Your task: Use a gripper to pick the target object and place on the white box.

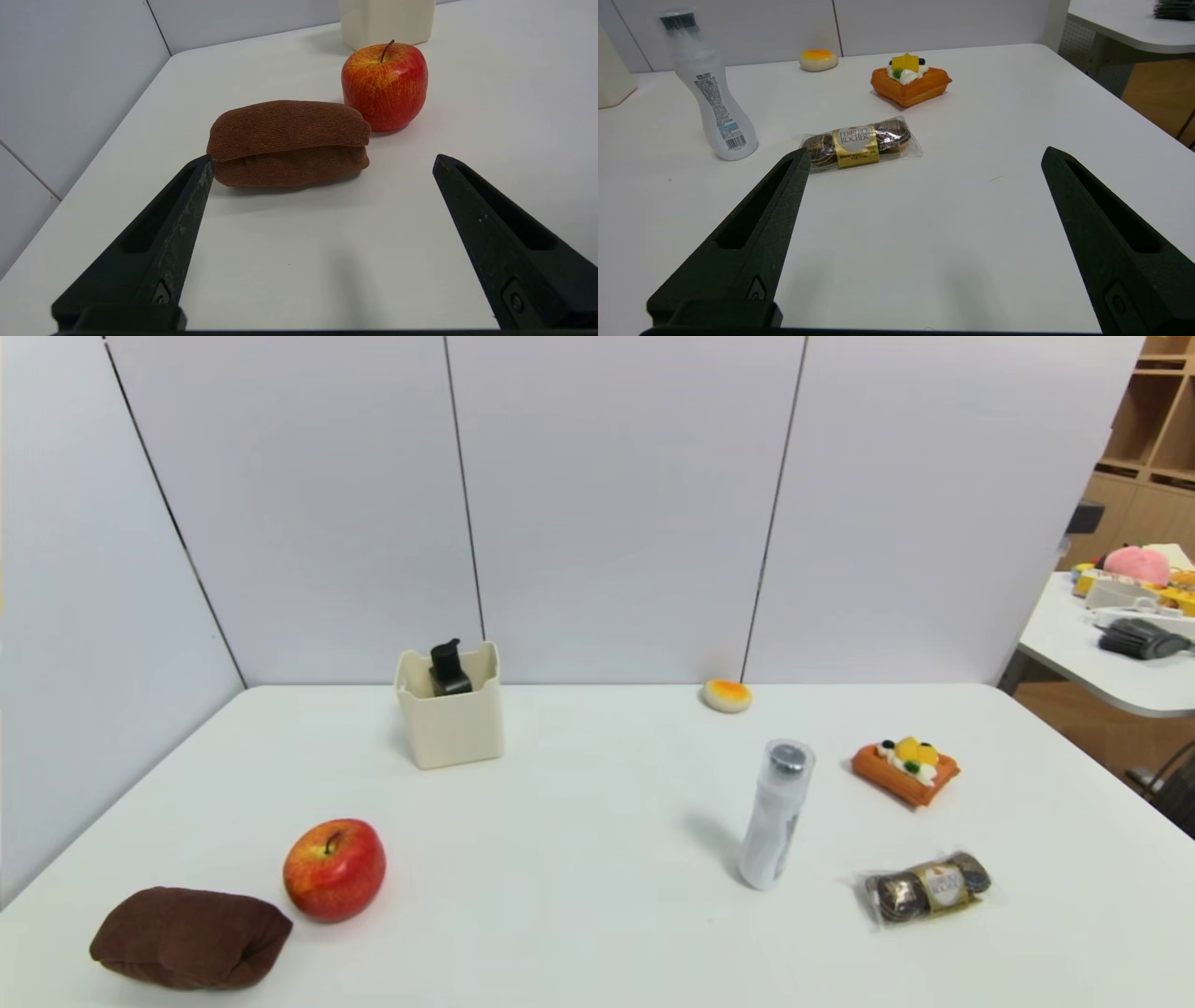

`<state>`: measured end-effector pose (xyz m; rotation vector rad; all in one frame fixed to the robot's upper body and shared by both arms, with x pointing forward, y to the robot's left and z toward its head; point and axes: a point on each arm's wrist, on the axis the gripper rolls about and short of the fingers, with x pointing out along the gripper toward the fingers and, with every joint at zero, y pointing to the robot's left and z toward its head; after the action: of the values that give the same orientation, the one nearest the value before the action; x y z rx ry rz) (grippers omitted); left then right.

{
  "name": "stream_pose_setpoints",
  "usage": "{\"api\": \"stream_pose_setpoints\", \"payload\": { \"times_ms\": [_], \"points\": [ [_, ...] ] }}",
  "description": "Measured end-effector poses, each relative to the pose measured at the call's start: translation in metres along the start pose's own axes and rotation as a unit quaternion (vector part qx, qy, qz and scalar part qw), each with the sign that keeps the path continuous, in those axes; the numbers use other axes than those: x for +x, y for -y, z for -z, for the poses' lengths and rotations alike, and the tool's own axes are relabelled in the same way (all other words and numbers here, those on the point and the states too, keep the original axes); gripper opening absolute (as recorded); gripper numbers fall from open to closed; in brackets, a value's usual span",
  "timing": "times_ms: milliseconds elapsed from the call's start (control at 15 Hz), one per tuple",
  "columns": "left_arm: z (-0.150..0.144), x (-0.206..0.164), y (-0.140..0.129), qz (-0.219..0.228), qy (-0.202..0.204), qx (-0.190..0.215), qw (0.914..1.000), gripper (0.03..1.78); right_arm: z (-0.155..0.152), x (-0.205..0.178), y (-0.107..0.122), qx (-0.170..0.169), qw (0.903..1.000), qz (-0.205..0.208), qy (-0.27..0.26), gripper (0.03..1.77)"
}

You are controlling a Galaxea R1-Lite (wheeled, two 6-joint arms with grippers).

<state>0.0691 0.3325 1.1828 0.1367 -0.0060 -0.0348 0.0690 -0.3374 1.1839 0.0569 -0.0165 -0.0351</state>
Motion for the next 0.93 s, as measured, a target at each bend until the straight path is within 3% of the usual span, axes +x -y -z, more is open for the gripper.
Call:
{"api": "stream_pose_setpoints", "payload": {
  "times_ms": [133,467,933],
  "points": [
    [0.0001,-0.0001,0.0,-0.001,0.0,-0.011,0.9999,1.69,0.0,0.0,0.0,0.0,1.0,0.0,0.0,1.71],
    [-0.0001,-0.0001,-0.0015,-0.034,0.0,-0.09,0.9954,1.69,0.0,0.0,0.0,0.0,1.0,0.0,0.0,1.71],
    [-0.0001,-0.0001,-0.0016,-0.035,0.001,-0.092,0.9951,1.69,0.0,0.0,0.0,0.0,1.0,0.0,0.0,1.71]
  ]
}}
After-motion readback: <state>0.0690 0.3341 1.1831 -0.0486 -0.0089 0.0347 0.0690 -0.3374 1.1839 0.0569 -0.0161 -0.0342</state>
